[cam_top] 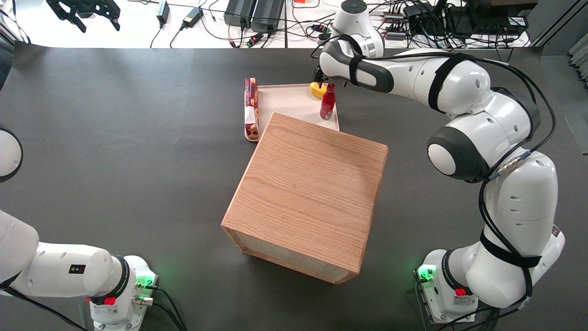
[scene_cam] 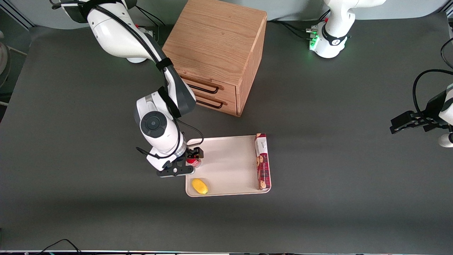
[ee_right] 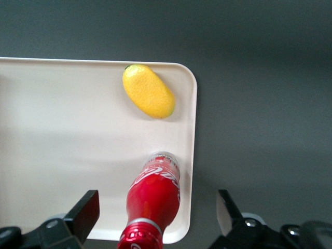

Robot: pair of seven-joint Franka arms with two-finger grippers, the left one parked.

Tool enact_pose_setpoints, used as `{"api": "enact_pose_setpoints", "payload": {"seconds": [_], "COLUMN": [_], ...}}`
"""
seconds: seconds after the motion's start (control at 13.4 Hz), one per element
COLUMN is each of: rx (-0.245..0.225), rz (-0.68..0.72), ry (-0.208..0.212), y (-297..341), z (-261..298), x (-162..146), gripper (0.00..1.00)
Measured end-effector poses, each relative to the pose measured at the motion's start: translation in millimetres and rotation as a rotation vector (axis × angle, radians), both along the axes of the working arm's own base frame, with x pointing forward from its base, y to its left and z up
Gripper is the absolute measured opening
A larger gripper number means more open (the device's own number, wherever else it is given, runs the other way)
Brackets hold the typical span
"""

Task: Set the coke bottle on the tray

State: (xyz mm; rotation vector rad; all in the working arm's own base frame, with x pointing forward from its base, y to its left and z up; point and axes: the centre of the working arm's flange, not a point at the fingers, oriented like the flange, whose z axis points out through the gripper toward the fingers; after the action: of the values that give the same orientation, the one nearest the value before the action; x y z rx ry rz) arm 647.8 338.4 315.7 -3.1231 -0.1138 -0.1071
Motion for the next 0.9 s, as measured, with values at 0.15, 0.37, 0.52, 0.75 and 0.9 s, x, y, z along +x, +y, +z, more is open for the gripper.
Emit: {"api": "enact_pose_setpoints", "payload": {"seconds": [0.15,0.37,0.52,0.75,0.9], "rx": [0.001,0.004,0.0,0.024,0.011], "rz": [0.0,0.002,-0.002,-0.032,-0.045], "ry": [-0.003,0.003,0.039,0.07,0.058], "y": [0.3,0.2,-21.2,-117.3,-195.2], "z": [1.6,32.7,93.1,184.9,215.8], "x": [0.6,-0.1,-6.6,-23.8,-45.9], "gripper": [1.0,1.0,1.0,1.0,1.0]}}
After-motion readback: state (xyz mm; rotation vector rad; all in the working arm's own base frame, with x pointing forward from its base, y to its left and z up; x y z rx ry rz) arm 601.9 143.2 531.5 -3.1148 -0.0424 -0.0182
